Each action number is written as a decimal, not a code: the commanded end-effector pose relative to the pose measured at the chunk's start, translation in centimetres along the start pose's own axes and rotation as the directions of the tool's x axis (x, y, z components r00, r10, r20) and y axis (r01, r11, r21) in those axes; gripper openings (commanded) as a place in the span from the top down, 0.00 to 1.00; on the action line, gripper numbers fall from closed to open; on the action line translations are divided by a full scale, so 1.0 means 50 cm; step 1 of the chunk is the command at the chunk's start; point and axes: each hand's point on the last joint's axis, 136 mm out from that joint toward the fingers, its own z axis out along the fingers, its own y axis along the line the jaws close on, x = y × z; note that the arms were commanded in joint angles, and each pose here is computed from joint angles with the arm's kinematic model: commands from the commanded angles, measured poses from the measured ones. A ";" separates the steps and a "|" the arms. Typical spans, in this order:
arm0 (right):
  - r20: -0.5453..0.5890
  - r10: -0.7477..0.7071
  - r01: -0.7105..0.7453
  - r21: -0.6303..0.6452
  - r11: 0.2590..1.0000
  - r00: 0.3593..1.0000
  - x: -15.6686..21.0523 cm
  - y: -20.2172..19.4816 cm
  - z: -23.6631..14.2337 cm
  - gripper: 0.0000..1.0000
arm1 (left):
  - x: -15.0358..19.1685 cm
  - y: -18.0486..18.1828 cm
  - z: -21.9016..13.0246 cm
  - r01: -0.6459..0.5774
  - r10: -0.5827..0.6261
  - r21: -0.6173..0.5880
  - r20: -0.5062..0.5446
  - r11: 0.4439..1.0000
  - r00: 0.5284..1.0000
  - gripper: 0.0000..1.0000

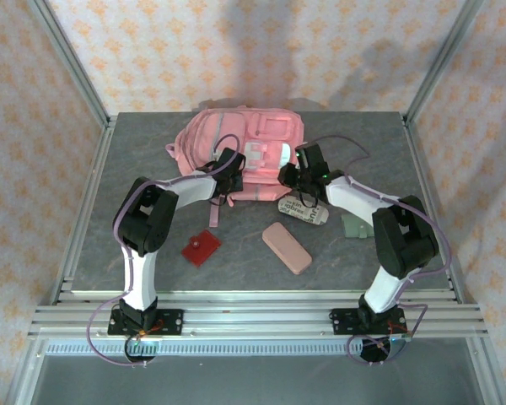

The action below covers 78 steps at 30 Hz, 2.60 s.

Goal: Pack the student bag

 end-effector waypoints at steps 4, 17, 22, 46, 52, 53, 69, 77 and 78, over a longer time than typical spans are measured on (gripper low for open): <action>-0.027 -0.009 0.005 -0.149 0.989 1.000 0.014 0.081 -0.027 0.68 | 0.012 0.012 -0.062 -0.080 0.081 0.013 -0.069 0.997 0.994 1.00; -0.276 0.175 -0.275 -0.382 0.882 0.945 0.097 0.184 0.034 0.51 | 0.016 -0.057 -0.151 -0.102 0.124 0.203 -0.102 0.974 0.987 1.00; -0.313 0.265 -0.363 -0.318 0.876 0.912 0.106 0.166 0.087 0.50 | 0.048 -0.047 -0.140 -0.116 0.137 0.182 -0.111 0.976 0.984 1.00; -0.292 0.380 -0.445 -0.201 0.873 0.878 0.111 0.117 0.161 0.72 | 0.068 0.000 -0.063 -0.138 0.141 0.046 -0.055 0.989 0.989 1.00; -0.292 0.385 -0.445 -0.176 0.878 0.876 0.109 0.115 0.168 0.61 | 0.074 0.001 -0.062 -0.157 0.159 0.044 -0.067 0.987 0.985 1.00; -0.290 0.387 -0.442 -0.152 0.884 0.875 0.111 0.110 0.170 0.60 | 0.076 0.004 -0.065 -0.157 0.160 0.043 -0.071 0.987 0.985 1.00; -0.246 0.633 -0.608 0.179 0.774 0.734 0.135 0.039 0.231 0.97 | 0.068 -0.054 -0.109 -0.203 0.210 0.134 -0.045 0.970 0.977 1.00; -0.174 0.673 -0.641 0.209 0.738 0.718 0.119 -0.030 0.217 1.00 | 0.063 0.039 -0.099 -0.221 0.218 -0.056 -0.049 0.974 0.975 1.00; -0.165 0.679 -0.647 0.210 0.733 0.715 0.119 -0.040 0.213 1.00 | 0.061 0.056 -0.098 -0.214 0.210 -0.079 -0.050 0.974 0.976 1.00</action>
